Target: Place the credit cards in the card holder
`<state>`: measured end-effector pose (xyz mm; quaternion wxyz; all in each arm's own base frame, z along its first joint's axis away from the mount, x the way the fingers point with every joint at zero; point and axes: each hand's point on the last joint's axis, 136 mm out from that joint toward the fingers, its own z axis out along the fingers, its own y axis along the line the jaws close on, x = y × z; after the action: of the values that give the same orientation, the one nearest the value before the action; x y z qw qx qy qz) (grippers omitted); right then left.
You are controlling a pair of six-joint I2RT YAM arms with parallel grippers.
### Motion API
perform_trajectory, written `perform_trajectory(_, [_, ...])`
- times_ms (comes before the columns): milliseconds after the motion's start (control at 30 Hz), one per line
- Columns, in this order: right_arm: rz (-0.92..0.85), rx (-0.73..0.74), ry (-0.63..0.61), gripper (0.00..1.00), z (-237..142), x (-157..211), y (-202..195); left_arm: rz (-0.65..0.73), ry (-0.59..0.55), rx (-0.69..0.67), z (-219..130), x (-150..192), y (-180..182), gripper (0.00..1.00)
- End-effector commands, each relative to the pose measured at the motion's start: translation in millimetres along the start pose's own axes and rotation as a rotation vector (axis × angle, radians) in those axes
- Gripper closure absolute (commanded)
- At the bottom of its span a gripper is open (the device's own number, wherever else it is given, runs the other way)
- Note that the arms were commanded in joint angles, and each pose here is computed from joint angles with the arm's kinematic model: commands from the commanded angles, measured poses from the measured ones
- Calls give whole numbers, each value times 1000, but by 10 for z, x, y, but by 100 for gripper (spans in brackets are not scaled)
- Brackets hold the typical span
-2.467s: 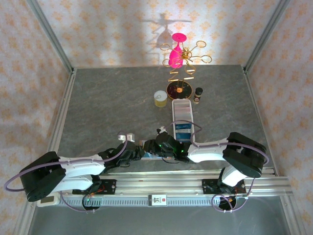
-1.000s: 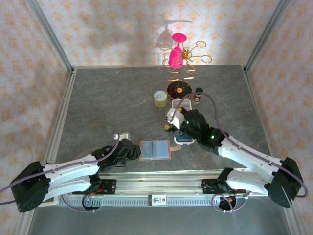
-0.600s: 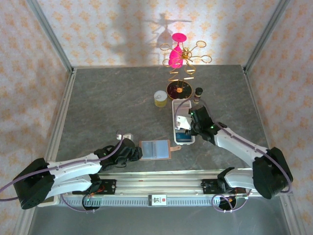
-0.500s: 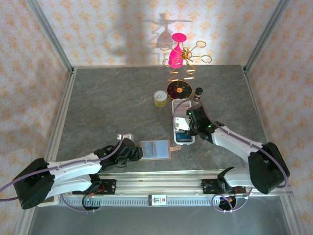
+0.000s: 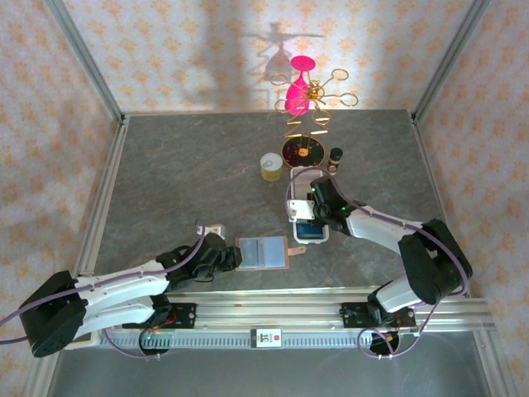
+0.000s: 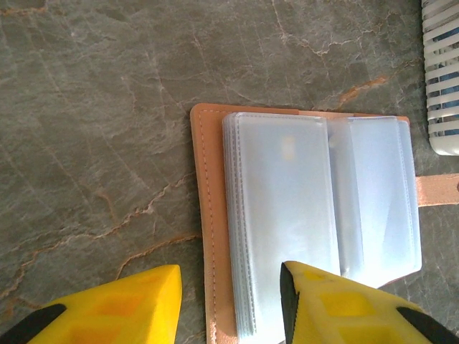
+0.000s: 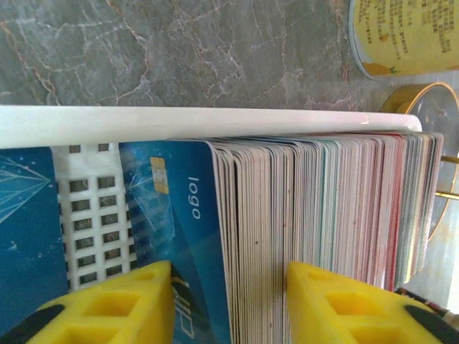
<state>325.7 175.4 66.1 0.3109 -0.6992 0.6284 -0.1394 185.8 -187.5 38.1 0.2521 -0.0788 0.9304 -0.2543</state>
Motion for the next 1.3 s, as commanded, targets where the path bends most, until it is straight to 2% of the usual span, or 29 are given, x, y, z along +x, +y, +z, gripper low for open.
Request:
perform_trajectory(0, [-6, 51, -8, 65, -72, -46, -193, -17, -5, 22, 0, -6, -14, 58])
perform_trajectory(367, [-5, 55, 2, 70, -190, -1, -162, -18, 14, 27, 25, 33, -16, 60])
perform_trajectory(600, [-1, 55, -2, 80, -243, -6, -158, -22, 19, 35, 39, 46, -25, 60])
perform_trajectory(733, [14, 57, -13, 89, -309, -27, -168, -16, 19, 28, 45, 41, -23, 60])
perform_trajectory(800, [23, 51, -27, 91, -357, -49, -155, -13, 13, 24, 46, 30, -18, 57])
perform_trajectory(1067, [137, -80, -180, 97, -749, -398, 83, 15, 3, 0, 42, -38, -51, 42])
perform_trajectory(1167, [267, -77, -272, 100, -984, -599, 50, 31, 2, -35, 56, -62, -25, 37])
perform_trajectory(1267, [460, -113, -426, 100, -1266, -853, 4, 44, 14, -55, 79, -57, -21, 34])
